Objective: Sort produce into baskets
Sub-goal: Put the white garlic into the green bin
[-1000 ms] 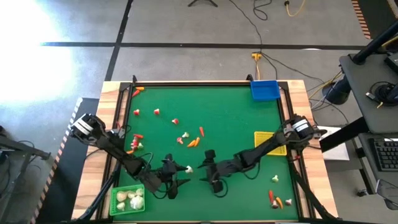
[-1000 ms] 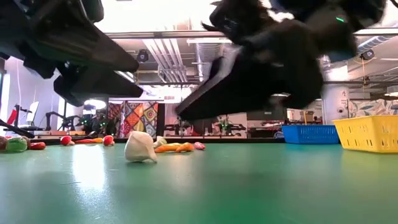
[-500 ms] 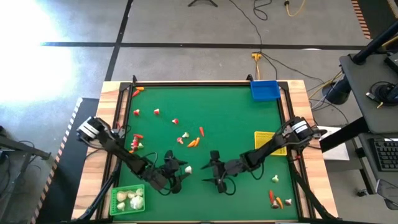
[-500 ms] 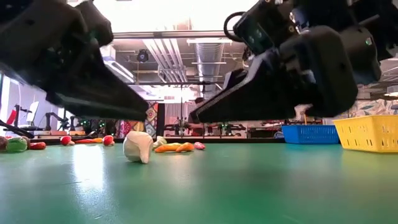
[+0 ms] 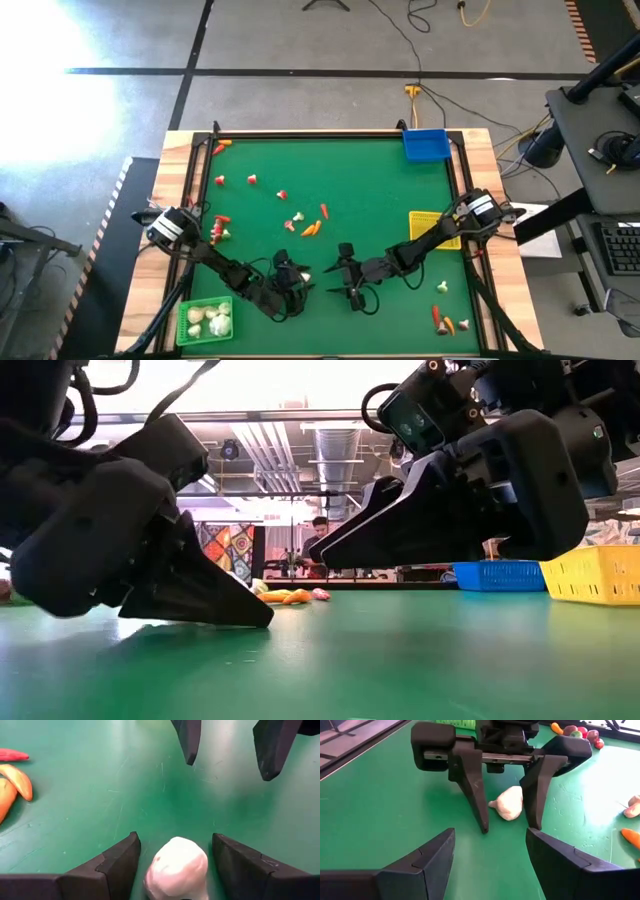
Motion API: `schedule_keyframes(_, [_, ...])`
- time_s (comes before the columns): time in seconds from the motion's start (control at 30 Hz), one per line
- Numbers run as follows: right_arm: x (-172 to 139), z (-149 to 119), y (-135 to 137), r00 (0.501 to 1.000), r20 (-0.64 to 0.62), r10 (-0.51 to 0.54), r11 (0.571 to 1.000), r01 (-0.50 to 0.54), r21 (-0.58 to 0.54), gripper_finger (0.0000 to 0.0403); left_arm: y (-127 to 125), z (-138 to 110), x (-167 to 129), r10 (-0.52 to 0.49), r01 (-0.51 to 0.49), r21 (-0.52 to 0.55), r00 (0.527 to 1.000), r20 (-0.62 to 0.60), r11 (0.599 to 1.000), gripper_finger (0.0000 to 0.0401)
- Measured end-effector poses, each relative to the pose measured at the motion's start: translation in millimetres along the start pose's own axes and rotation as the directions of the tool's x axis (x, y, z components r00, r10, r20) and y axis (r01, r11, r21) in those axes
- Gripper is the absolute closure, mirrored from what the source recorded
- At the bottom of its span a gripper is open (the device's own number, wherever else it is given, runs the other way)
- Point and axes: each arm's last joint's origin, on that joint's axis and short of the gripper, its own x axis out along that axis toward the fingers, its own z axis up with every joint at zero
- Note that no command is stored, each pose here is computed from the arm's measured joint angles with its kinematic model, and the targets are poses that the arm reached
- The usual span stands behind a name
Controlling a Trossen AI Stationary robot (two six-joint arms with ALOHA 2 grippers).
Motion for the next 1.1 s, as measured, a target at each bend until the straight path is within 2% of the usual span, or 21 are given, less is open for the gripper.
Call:
schedule_keyframes(0.13, [0,-1,0,1.0,-0.009,-0.008,1.0,0.008,-0.002,0.0165,1,0,-1,-0.001,0.001,0.004,1.0,-0.014,1.0,0.017])
schedule_keyframes(0.23, [0,-1,-1,1.0,-0.012,-0.009,1.0,0.009,0.008,0.0165,1,1,-1,0.003,-0.003,0.005,1.0,-0.018,1.0,0.0189])
schedule_keyframes(0.47, [0,-4,-1,0.999,-0.036,-0.017,0.999,0.019,0.033,0.0165,2,3,-4,0.005,-0.005,0.014,1.0,-0.03,1.0,0.0323])
schedule_keyframes(0.67, [0,-6,-1,0.998,-0.063,-0.017,0.999,0.019,0.038,0.0165,-1,25,-24,-0.146,0.146,-0.011,0.973,-0.177,0.989,0.0332])
schedule_keyframes(0.8, [0,-9,-2,0.995,-0.093,-0.018,0.999,0.022,0.04,0.0165,-11,64,-59,-0.282,0.266,-0.092,0.906,-0.316,0.96,0.0332])
schedule_keyframes(0.9, [0,-10,-2,0.994,-0.104,-0.019,0.998,0.025,0.057,0.0165,-18,81,-95,-0.308,0.286,-0.12,0.838,-0.451,0.951,0.0332])
schedule_keyframes(1.0, [0,-10,-2,0.995,-0.103,-0.019,0.998,0.025,0.057,0.0165,-26,94,-137,-0.3,0.249,-0.168,0.766,-0.568,0.954,0.0333])
schedule_keyframes(1.1, [0,-10,-2,0.994,-0.104,-0.02,0.998,0.026,0.056,0.0165,-29,94,-174,-0.23,0.141,-0.184,0.674,-0.702,0.973,0.0333])
